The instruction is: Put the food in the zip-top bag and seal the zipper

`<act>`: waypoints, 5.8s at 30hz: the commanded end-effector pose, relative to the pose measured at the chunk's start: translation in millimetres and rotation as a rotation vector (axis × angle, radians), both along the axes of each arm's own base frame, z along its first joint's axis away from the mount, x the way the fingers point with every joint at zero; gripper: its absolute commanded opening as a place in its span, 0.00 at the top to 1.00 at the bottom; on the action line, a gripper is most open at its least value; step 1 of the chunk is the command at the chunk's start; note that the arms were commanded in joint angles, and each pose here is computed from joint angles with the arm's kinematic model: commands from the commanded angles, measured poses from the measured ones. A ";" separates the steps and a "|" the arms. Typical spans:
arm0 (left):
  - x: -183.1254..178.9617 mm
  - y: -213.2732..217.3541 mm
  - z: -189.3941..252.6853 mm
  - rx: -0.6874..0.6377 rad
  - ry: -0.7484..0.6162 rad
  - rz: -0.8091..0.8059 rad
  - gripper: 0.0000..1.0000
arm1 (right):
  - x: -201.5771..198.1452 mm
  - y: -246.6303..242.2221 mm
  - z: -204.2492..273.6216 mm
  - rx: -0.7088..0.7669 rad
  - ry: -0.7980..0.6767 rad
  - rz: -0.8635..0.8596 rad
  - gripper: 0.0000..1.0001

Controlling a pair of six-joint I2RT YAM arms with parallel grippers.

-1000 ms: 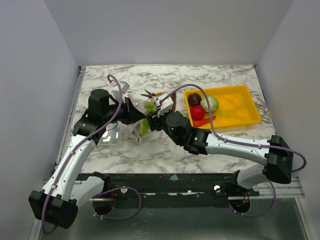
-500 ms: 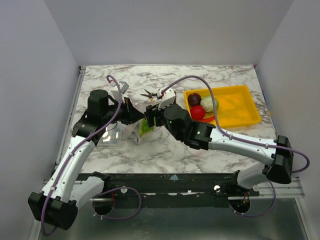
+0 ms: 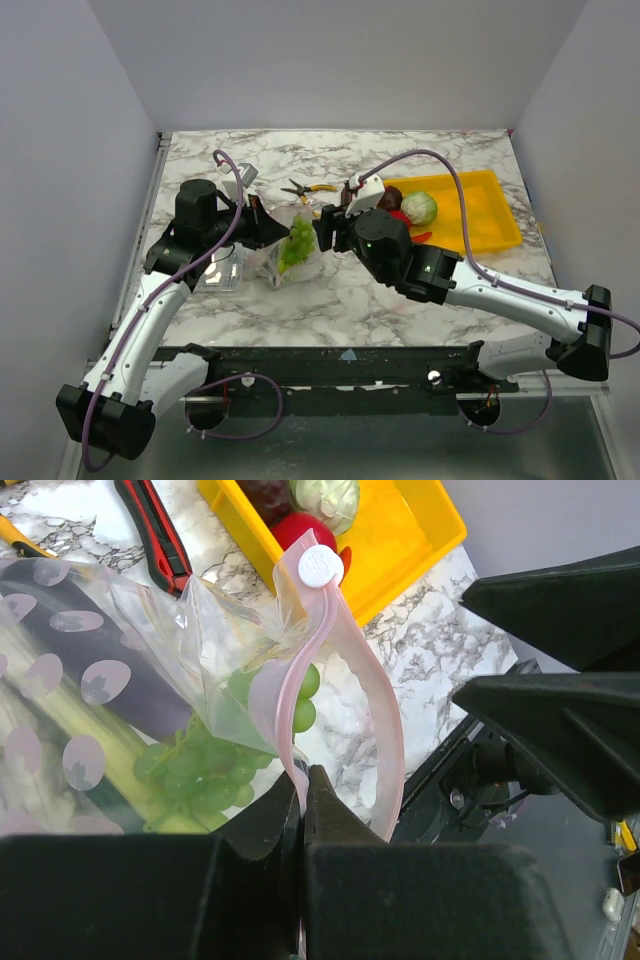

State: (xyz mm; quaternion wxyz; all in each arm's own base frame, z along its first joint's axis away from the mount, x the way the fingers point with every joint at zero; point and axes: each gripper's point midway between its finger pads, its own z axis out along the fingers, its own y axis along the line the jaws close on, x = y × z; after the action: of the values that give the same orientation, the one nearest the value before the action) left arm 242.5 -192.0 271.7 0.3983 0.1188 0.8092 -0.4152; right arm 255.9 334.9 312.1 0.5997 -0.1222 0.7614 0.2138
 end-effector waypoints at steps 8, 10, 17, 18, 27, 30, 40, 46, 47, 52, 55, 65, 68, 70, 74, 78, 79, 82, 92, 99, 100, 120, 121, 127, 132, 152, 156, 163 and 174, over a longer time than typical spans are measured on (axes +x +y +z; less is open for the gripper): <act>0.9 -0.8 11.6 -0.023 -0.051 -0.007 1.00 | 41.8 -98.0 -81.7 0.035 0.255 -0.225 0.37; 1.7 -0.5 10.3 -0.020 -0.047 -0.003 1.00 | 50.9 -119.3 -90.9 0.031 0.291 -0.288 0.35; 2.9 -1.7 8.1 -0.020 -0.035 -0.010 1.00 | 72.5 -174.7 -132.0 0.165 0.447 -0.430 0.11; 2.8 -1.7 7.7 -0.019 -0.033 -0.010 1.00 | 76.2 -178.9 -135.8 0.200 0.461 -0.446 0.07; 3.7 -1.8 5.8 -0.016 -0.029 -0.009 1.00 | 104.2 -196.2 -188.2 0.395 0.614 -0.558 0.00; 3.9 -2.0 5.4 -0.016 -0.028 -0.010 1.00 | 111.6 -198.3 -203.0 0.427 0.652 -0.595 0.00; 2.4 -3.3 6.6 -0.021 -0.025 -0.021 1.00 | 131.5 -197.3 -240.1 0.428 0.709 -0.666 0.00; 3.2 -2.9 5.2 -0.017 -0.023 -0.018 1.00 | 134.4 -192.6 -256.6 0.416 0.739 -0.657 0.01; 3.1 -2.8 5.2 -0.017 -0.022 -0.018 1.00 | 133.1 -191.5 -258.2 0.417 0.747 -0.653 0.02; 3.0 -3.2 5.5 -0.018 -0.022 -0.021 1.00 | 133.2 -190.3 -255.6 0.432 0.734 -0.638 0.11; 3.1 -3.5 5.2 -0.020 -0.021 -0.022 1.00 | 131.9 -193.7 -247.3 0.430 0.703 -0.634 0.19; 2.7 -3.7 5.6 -0.024 -0.019 -0.022 1.00 | 123.9 -204.1 -197.0 0.467 0.575 -0.610 0.58; 2.3 -3.6 6.3 -0.024 -0.022 -0.021 1.00 | 119.6 -207.0 -182.0 0.472 0.537 -0.598 0.71; 2.3 -3.7 6.2 -0.025 -0.023 -0.022 1.00 | 113.3 -209.6 -178.3 0.456 0.535 -0.594 0.80; 2.3 -4.0 6.3 -0.027 -0.021 -0.023 1.00 | 107.8 -205.7 -157.1 0.453 0.496 -0.530 0.92; 2.3 -3.9 6.3 -0.027 -0.021 -0.022 1.00 | 104.7 -178.5 -121.6 0.467 0.443 -0.321 0.94; 2.1 -3.9 6.3 -0.027 -0.020 -0.023 1.00 | 103.7 -170.4 -111.6 0.478 0.425 -0.262 0.95; 2.5 -3.8 7.2 -0.027 -0.024 -0.021 1.00 | 93.2 -137.2 -80.8 0.515 0.393 -0.040 0.95; 3.6 -2.5 5.8 -0.018 -0.024 -0.013 1.00 | -20.2 4.0 23.0 0.276 0.008 0.455 0.93; 3.5 -2.6 6.1 -0.019 -0.025 -0.014 1.00 | -41.3 26.8 27.1 0.219 -0.017 0.519 0.91; 3.4 -2.5 6.2 -0.019 -0.025 -0.013 1.00 | -41.3 28.5 22.7 0.200 -0.010 0.511 0.90; 3.4 -1.7 6.6 -0.017 -0.030 -0.009 1.00 | -9.6 36.8 -40.8 0.006 0.180 0.309 0.20; 3.2 -1.6 6.6 -0.017 -0.030 -0.010 1.00 | -9.1 36.5 -38.3 0.012 0.184 0.301 0.20; 2.6 -2.0 7.0 -0.018 -0.031 -0.012 1.00 | -15.9 34.3 -21.2 0.064 0.189 0.312 0.11; 2.4 -2.1 7.7 -0.020 -0.032 -0.013 1.00 | -19.5 35.1 -11.3 0.082 0.190 0.330 0.04; 2.3 -2.0 7.9 -0.020 -0.034 -0.013 1.00 | -19.3 -7.5 -69.8 0.044 0.388 0.165 0.32; 3.5 -0.6 8.1 -0.012 -0.038 -0.004 1.00 | -22.6 3.5 -76.7 0.086 0.418 0.195 0.40; 4.6 5.1 18.2 -0.010 -0.041 0.047 1.00 | -19.8 38.3 -49.9 0.117 0.418 0.302 0.99; -22.1 48.1 84.9 -0.034 -0.171 0.297 1.00 | -13.7 45.4 38.1 0.232 0.266 0.348 1.00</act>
State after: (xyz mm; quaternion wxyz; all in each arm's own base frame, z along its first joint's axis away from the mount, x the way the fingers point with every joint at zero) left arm 229.1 -165.7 329.2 0.4605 0.0703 0.8001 -0.3779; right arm 247.6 380.7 340.7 0.4530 -0.1457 0.7848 0.3972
